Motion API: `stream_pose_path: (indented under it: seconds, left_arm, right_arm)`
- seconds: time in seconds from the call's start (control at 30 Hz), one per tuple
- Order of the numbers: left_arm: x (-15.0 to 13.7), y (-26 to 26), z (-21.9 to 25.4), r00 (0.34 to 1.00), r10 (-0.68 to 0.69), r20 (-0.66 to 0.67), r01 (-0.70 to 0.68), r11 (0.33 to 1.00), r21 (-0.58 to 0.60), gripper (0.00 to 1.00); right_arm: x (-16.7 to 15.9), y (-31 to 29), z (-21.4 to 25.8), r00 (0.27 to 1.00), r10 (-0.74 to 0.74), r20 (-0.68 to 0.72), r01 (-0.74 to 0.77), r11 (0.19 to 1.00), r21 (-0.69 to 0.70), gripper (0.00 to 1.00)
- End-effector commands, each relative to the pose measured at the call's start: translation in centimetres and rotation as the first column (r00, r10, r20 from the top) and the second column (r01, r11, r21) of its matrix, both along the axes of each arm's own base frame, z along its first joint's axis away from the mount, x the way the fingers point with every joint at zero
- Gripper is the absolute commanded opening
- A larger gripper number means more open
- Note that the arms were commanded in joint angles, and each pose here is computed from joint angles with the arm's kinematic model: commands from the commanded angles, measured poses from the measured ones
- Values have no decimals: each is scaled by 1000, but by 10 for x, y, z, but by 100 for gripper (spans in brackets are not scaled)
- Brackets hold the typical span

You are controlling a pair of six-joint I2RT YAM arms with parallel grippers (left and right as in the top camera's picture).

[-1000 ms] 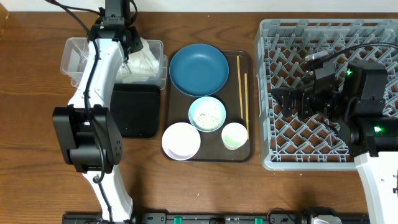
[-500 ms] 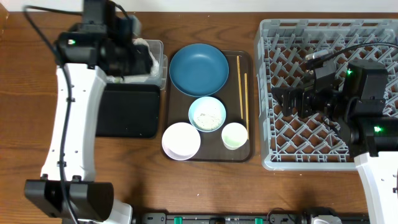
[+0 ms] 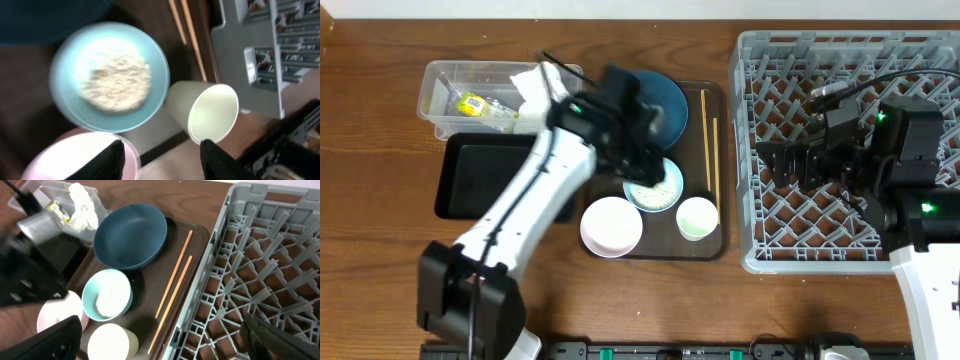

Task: Sort waste into correct bins and load items into the dishwasher rack
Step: 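Move left gripper to white cup and grasp it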

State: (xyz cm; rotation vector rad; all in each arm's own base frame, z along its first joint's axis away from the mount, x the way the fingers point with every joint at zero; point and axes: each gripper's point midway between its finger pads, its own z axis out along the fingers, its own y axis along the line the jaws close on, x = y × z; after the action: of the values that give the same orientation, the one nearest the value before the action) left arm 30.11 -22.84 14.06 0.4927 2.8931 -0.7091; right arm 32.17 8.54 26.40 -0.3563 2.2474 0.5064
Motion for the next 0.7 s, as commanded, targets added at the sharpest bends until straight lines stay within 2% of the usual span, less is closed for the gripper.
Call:
stream_pose_path:
  seconds: [0.0, 0.07, 0.17, 0.4, 0.67]
  left_arm:
    - [-15, -17, -20, 996, 51, -69, -51, 999, -8, 51]
    - [-17, -25, -26, 997, 55, -50, -55, 998, 5, 50]
    - [-18, -22, -34, 995, 101, -16, -99, 991, 91, 50]
    - [-21, -30, -46, 994, 97, 43, -103, 978, 182, 50]
    - [-29, -37, -71, 997, 71, -7, -68, 972, 224, 47]
  right_arm:
    - [1, -2, 8, 1000, -11, 12, 10, 1000, 15, 99]
    - [1, -2, 8, 1000, -11, 12, 10, 1000, 15, 99]
    - [0, -2, 8, 1000, -10, 10, 10, 1000, 16, 99]
    - [-1, -2, 7, 1000, -10, 4, 10, 1000, 15, 99]
    - [-2, -2, 5, 1000, -10, -5, 10, 1000, 15, 99]
